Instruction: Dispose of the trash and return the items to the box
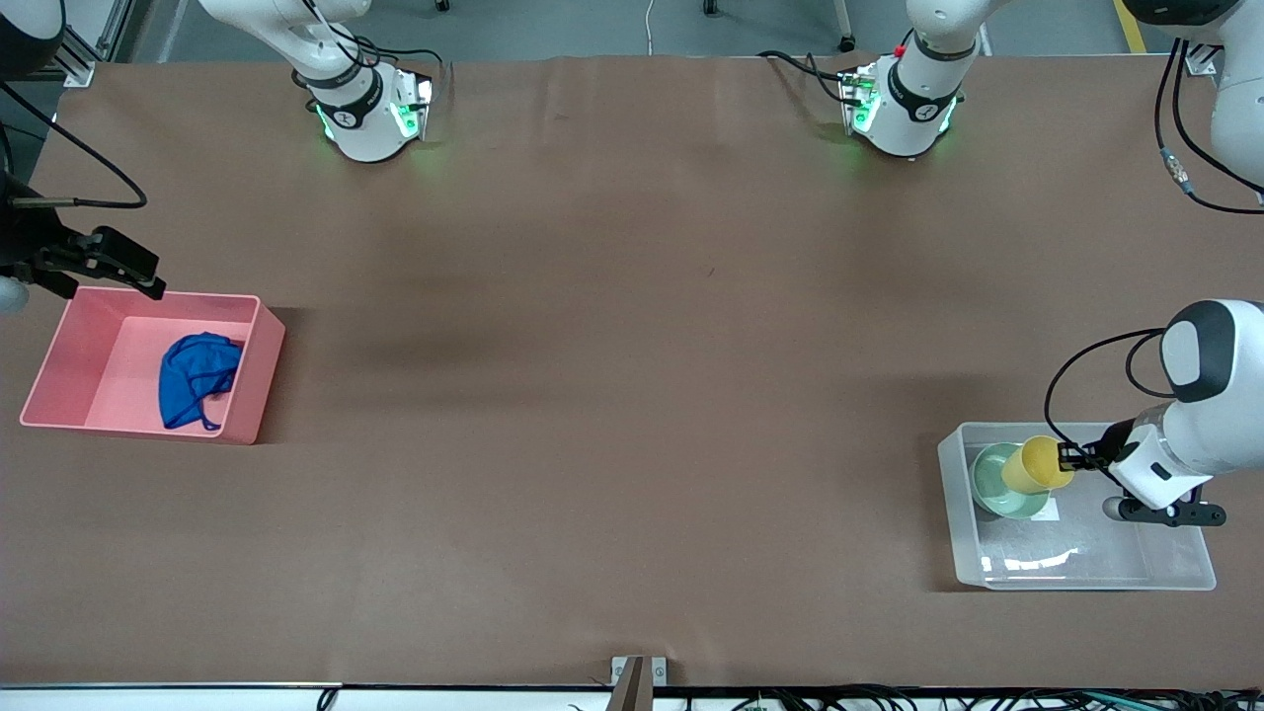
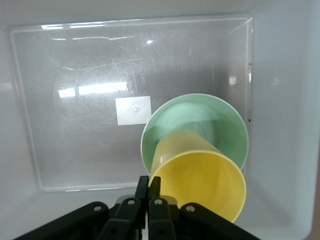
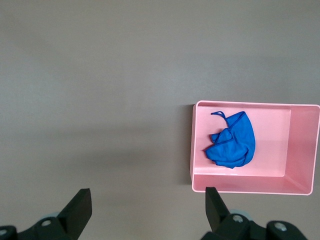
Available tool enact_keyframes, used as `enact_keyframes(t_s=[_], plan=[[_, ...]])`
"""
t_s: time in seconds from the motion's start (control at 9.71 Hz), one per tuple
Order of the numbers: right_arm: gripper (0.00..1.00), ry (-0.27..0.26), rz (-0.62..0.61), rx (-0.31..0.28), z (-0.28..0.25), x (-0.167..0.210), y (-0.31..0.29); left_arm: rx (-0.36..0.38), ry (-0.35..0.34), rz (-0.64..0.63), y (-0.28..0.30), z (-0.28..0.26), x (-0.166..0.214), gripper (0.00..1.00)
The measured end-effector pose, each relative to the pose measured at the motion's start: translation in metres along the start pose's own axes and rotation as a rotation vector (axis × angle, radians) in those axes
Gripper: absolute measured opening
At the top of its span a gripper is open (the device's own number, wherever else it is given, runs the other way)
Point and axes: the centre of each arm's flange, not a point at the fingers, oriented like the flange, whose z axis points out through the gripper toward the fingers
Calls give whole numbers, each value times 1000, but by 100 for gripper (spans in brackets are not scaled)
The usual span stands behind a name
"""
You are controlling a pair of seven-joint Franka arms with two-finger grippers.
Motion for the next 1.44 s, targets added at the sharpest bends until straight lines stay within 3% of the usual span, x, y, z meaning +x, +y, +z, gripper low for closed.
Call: enact_keyframes(t_s=[0.21,0.51,0.82,1.13,1.44], plan=[[100,0,0,0,0,0,0,-14,2,-1,0,13,2,16],[100,-1,0,0,1,0,0,-10,33,-1,4,-9,8,58],[100,-1,0,0,4,1,0,15,12,-25,41,-94,0,99],[100,-2,-1,0,7,1,0,43,3,-39,78,-194,-30,100],[100,-4,0,0,8,2,0,64,26,-13,133,-261,-58,100]])
